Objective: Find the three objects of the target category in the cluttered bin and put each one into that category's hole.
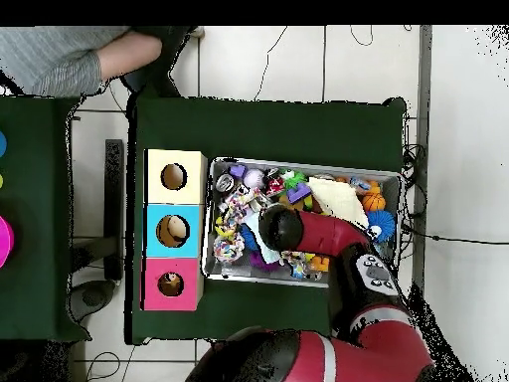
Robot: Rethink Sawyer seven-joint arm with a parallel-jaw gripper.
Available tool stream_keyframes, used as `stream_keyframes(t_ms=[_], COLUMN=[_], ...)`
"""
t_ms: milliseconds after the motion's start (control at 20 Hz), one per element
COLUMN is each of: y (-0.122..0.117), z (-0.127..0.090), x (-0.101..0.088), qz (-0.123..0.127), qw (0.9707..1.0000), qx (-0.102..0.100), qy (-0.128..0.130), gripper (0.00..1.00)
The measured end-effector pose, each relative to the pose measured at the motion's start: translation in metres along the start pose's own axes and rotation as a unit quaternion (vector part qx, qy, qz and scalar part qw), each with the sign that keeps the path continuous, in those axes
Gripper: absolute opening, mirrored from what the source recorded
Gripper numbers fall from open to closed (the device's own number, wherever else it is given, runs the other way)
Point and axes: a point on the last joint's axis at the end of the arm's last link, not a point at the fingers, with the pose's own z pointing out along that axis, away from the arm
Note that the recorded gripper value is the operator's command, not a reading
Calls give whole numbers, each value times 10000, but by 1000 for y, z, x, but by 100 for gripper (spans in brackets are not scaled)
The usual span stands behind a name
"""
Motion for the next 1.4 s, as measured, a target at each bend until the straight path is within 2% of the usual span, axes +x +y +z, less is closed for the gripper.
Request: stream_keyframes(t_ms=[100,300,700,850,1100,1200,1300,1400], y=[0,0,4,10,27,31,36,38], z=[-1,0,-5,-16,-55,-63,-77,-83], x=[-8,-16,-23,-26,-40,-43,-49,-52], qz=[-9,-66,-222,-325,-533,-563,-618,-636], qw=[9998,9989,9975,9970,9961,9960,9961,9963], qx=[-78,-112,-68,-7,143,161,201,218], qy=[209,444,671,702,686,669,597,544], gripper=[0,0,0,0,0,0,0,0])
